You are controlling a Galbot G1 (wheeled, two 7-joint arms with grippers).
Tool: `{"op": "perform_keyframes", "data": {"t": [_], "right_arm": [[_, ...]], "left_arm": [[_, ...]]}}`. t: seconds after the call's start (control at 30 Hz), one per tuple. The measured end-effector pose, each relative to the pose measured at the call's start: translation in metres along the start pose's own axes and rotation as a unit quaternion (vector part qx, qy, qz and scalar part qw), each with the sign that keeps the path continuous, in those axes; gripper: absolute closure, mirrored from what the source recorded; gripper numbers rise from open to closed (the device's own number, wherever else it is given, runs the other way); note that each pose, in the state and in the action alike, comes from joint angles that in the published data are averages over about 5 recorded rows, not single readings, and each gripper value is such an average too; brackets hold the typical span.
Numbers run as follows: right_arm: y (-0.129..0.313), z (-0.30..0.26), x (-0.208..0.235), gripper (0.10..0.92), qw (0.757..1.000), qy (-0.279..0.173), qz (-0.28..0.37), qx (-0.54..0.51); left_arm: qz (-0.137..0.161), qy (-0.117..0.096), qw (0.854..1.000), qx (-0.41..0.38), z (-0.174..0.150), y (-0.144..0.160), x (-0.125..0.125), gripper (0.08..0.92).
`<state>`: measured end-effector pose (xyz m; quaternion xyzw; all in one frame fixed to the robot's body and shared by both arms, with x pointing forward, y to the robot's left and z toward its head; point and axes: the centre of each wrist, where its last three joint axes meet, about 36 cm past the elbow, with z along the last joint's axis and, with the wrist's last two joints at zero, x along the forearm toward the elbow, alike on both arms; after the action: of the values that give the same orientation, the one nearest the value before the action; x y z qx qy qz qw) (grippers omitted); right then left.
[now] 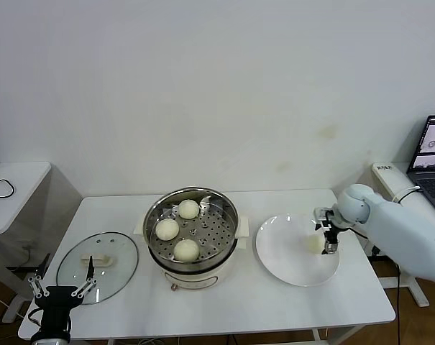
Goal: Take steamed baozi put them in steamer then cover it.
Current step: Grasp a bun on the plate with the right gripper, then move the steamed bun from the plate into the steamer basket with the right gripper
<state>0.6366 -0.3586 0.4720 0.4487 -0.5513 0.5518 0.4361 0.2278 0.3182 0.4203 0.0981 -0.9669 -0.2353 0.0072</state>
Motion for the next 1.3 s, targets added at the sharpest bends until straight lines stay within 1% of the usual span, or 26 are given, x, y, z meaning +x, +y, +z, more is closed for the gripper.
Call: {"op": "perform_keyframes", "data": {"t": [0.37, 0.47, 0.63, 0.9, 1.13, 1.3], "right_arm": [[-0.004, -0.004, -0.023, 0.203, 1.000, 0.009, -0.007, -0.009], [-0.005, -0.004, -0.025, 0.234, 1.000, 0.011, -0.007, -0.011], [-0.005, -0.003, -0.025, 0.327, 1.000, 0.013, -0.008, -0.012], [-0.007, -0.003, -0.022, 0.416, 1.000, 0.013, -0.014, -0.013], [-0.010, -0.002, -0.008, 0.464, 1.000, 0.012, -0.015, -0.011], [-0.015, -0.003, 0.014, 0.478, 1.000, 0.010, -0.006, -0.008]], "left_arm": [[-0.001, 0.005, 1.000, 0.000, 0.004, 0.000, 0.000, 0.177], [-0.001, 0.005, 1.000, 0.000, 0.004, 0.000, 0.000, 0.177], [-0.002, 0.005, 1.000, 0.000, 0.004, 0.000, 0.000, 0.177], [-0.004, 0.005, 1.000, 0.000, 0.004, 0.000, 0.001, 0.177], [-0.005, 0.004, 1.000, 0.000, 0.003, 0.001, 0.001, 0.177], [-0.005, -0.001, 1.000, 0.001, 0.002, 0.001, -0.001, 0.177]]}}
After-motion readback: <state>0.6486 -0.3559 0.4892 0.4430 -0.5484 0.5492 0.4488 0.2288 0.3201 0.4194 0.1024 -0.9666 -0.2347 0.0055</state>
